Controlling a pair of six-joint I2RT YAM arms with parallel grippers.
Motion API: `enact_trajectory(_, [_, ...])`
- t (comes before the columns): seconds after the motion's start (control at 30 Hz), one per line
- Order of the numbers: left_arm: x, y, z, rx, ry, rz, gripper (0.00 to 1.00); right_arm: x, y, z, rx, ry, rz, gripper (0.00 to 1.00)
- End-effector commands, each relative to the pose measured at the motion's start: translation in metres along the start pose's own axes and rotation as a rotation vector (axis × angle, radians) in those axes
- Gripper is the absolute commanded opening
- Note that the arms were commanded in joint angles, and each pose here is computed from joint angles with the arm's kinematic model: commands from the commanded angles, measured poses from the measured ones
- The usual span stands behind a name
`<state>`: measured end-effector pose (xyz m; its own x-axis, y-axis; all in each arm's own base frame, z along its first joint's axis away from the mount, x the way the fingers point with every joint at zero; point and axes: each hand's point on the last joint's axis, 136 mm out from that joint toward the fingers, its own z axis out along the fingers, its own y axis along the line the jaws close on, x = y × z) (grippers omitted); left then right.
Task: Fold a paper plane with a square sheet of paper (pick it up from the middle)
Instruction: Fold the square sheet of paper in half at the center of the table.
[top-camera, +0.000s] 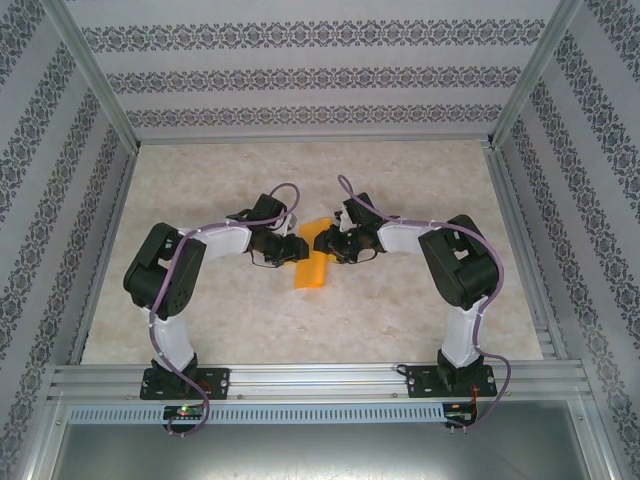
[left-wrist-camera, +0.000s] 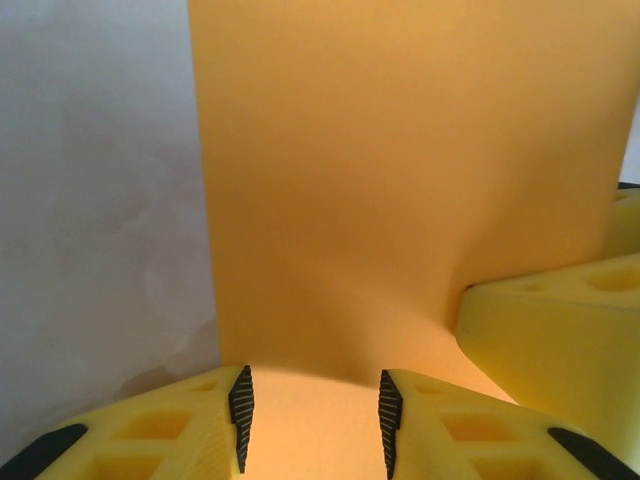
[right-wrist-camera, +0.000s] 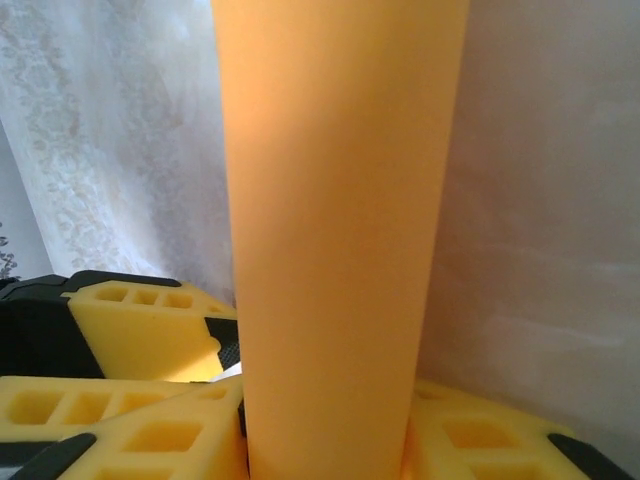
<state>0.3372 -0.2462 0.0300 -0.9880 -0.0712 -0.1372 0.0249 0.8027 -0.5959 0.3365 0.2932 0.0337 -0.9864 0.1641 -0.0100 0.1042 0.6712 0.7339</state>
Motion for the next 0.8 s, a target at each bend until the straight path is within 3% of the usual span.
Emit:
enact_trajectory(0.0, [-0.008,-0.005,0.005,-0.006,-0.014,0.056,0.40,-0.002,-0.014,0.000,0.029,-0.016,-0.002,0.41])
enact_trajectory(0.33, [-0.004,0.000,0.013,-0.036,0.014,0.075,0.40,0.001,-0.027,-0.022,0.177,-0.045,-0.053,0.53])
enact_trajectory(0.53, [-0.007,-0.005,0.009,-0.029,0.010,0.083,0.41,-0.002,-0.036,-0.030,0.279,-0.065,-0.086,0.54])
enact_trajectory(0.77, [-0.011,-0.015,0.005,-0.005,0.003,0.095,0.43,-0.012,-0.030,-0.027,0.278,-0.079,-0.104,0.52])
